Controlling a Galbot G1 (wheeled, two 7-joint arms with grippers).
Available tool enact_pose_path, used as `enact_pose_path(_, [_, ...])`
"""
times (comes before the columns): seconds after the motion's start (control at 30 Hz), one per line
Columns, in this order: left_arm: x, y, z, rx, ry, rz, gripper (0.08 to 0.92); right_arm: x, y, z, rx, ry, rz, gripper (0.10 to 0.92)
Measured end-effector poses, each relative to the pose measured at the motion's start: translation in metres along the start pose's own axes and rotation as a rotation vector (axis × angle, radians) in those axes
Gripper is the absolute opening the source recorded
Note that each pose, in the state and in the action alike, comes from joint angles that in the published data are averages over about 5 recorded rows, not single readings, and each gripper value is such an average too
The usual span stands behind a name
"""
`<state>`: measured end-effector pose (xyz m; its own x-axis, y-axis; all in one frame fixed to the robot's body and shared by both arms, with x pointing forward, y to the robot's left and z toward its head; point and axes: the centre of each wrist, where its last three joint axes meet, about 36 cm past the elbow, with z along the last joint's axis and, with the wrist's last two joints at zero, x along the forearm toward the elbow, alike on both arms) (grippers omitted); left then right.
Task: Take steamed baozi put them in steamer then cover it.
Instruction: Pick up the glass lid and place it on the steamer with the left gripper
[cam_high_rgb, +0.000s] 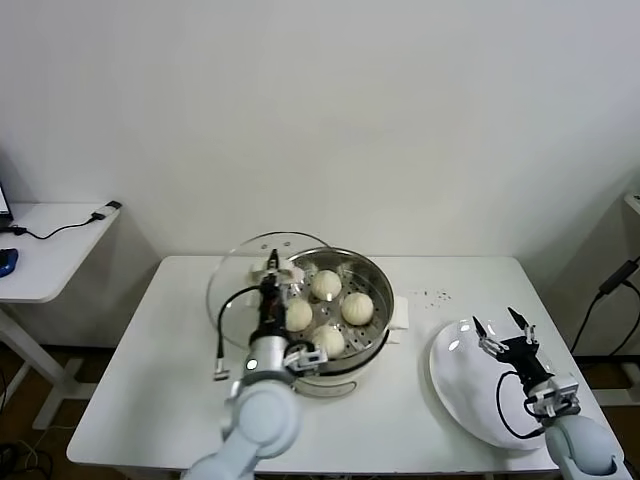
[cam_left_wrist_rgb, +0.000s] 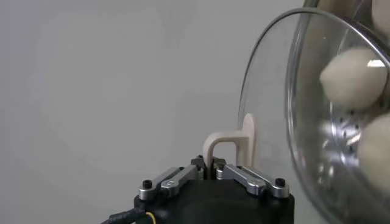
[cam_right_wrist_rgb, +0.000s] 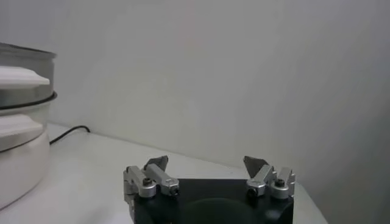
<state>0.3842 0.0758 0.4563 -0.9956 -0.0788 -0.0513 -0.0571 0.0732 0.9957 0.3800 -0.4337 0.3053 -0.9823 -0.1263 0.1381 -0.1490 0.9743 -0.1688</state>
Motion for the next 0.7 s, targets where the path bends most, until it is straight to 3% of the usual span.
enact_pose_path(0.33, [-0.005, -0.015, -0.049, 0.023, -0.031, 0.036, 0.149, 0.002, -0.006, 0.002, 0.006, 0.001, 0.010, 0.823])
enact_pose_path(0.7, [-0.004, -0.029, -0.074, 0.018, -0.045, 0.076, 0.149, 0.002, -0.008, 0.003, 0.010, 0.001, 0.012, 0.823])
